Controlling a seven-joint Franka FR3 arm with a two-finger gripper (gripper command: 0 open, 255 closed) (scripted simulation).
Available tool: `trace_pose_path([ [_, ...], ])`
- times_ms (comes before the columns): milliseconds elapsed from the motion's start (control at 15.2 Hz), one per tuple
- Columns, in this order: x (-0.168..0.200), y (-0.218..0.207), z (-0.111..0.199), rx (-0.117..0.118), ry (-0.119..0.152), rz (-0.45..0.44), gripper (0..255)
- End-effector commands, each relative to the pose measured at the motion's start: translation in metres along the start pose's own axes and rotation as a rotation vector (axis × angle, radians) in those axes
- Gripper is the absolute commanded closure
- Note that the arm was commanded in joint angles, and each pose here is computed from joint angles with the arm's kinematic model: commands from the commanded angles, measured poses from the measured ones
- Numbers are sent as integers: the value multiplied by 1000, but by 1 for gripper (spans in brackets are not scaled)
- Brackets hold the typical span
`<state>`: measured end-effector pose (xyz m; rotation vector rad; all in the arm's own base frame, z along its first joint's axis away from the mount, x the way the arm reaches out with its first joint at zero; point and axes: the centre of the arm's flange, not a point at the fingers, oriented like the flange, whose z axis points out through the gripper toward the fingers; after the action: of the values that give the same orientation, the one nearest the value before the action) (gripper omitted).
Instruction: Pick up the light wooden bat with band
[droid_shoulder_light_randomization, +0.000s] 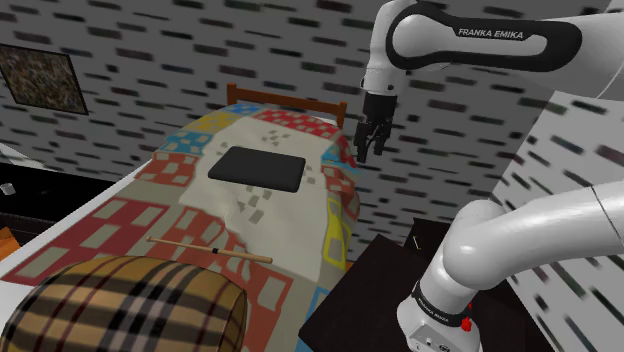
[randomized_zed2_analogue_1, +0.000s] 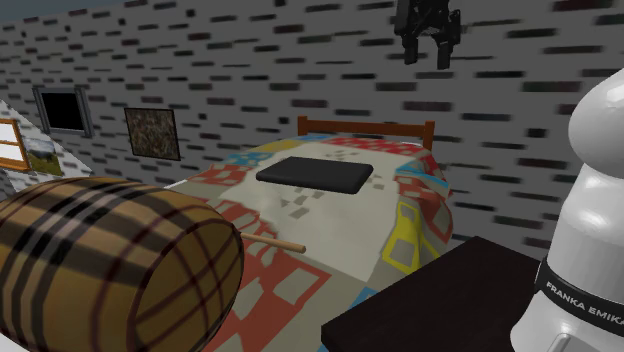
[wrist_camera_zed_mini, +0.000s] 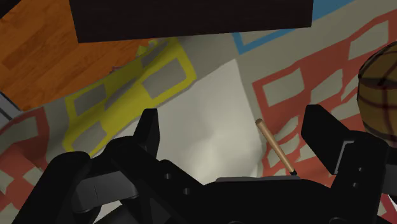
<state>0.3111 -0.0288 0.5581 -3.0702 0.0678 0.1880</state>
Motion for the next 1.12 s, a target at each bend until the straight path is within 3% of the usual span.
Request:
trace_pose_path([
  [0, 0, 0, 0, 0, 0, 0, 0],
  [1056, 156, -74, 120, -21, 18, -207, 0],
])
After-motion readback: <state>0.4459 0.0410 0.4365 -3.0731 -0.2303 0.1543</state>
